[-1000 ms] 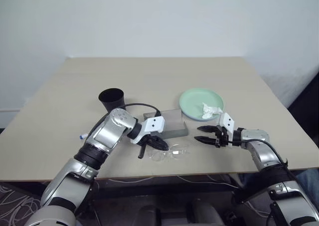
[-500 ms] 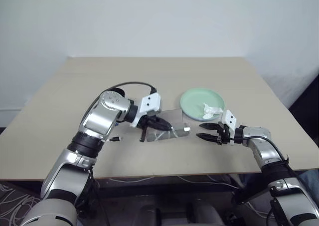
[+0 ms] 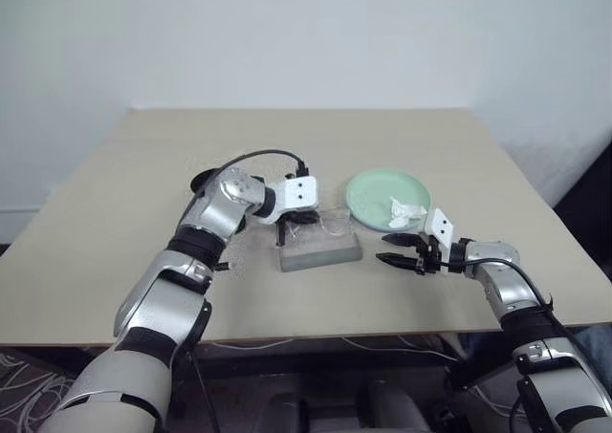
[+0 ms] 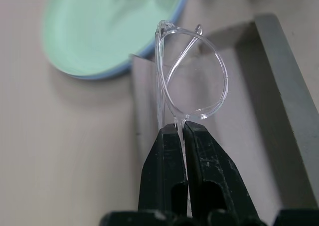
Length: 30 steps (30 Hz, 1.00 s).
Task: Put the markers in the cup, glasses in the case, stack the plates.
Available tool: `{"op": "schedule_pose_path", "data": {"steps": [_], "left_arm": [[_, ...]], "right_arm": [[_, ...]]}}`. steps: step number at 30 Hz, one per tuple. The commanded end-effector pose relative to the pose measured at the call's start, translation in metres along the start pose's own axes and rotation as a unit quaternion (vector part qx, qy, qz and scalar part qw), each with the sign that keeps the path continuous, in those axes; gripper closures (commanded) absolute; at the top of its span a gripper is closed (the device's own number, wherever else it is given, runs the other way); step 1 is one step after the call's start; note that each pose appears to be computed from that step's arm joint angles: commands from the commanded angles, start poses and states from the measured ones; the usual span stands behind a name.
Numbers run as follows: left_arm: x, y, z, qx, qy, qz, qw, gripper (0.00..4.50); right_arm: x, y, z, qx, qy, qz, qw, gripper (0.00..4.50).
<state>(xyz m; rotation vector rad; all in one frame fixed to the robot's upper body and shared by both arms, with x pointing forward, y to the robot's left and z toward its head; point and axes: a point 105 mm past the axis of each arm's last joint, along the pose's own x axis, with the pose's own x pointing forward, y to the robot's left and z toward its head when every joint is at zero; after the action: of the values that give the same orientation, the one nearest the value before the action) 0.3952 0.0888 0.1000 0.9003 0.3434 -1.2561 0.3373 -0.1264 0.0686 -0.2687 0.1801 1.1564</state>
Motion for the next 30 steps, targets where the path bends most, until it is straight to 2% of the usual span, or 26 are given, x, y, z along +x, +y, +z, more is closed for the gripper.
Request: {"op": "schedule_pose_path", "data": {"steps": [1, 13, 30], "left_arm": [[-0.004, 0.012, 0.017, 0.02, -0.009, 0.002, 1.0, 4.49], [0.007, -0.01, 0.006, 0.005, 0.019, -0.07, 0.997, 4.49], [-0.001, -0.041, -0.001, -0.009, 0.026, -0.146, 0.989, 4.49]], "right_arm": [[-0.003, -0.007, 0.016, -0.023, -0.023, -0.013, 0.999, 2.21], [0.0, -0.006, 0.014, -0.019, -0.025, -0.018, 0.999, 2.21], [0.005, -0.004, 0.012, -0.02, -0.026, -0.015, 0.999, 2.21]]}}
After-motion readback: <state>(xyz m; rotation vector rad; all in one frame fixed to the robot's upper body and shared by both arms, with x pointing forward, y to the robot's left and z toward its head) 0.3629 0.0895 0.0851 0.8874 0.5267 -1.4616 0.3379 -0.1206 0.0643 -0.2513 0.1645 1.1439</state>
